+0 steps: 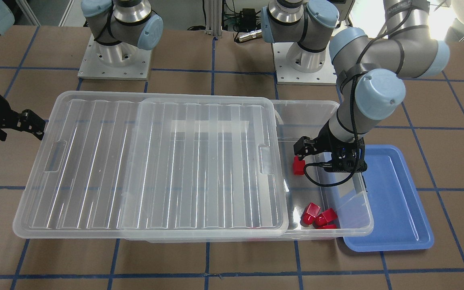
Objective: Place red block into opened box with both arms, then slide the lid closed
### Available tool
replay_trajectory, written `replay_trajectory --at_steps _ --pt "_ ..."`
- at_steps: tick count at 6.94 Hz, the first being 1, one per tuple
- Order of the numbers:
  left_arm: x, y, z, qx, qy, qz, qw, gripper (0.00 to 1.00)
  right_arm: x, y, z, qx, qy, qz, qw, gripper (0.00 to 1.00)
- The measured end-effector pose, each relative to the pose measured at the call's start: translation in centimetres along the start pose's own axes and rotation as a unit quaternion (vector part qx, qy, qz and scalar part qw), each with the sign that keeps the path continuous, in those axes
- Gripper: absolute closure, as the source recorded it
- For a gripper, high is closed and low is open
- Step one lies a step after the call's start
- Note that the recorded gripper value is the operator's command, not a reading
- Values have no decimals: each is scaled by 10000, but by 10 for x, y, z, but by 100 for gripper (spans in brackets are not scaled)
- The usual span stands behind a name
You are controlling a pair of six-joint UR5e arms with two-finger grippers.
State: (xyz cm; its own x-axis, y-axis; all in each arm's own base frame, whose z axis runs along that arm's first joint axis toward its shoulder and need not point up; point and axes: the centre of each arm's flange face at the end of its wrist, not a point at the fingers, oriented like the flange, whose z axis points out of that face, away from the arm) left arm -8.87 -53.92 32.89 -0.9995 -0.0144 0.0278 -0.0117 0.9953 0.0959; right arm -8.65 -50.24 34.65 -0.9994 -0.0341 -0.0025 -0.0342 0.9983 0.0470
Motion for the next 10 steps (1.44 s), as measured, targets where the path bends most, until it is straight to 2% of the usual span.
replay_trajectory --at_steps 2,4,7,10 --pt "7 20 -82 115 -5 35 9999 0 -15 -2 8 -9 -172 -3 9999 0" --pt "13 49 -129 256 -15 61 9997 0 -48 -6 15 3 -218 34 9998 0" --pt "23 72 -152 438 -21 150 9989 0 -122 -16 17 135 -144 14 9998 0" --pt "36 72 -149 435 -94 273 9986 0 -168 -20 18 270 -115 -32 9996 0"
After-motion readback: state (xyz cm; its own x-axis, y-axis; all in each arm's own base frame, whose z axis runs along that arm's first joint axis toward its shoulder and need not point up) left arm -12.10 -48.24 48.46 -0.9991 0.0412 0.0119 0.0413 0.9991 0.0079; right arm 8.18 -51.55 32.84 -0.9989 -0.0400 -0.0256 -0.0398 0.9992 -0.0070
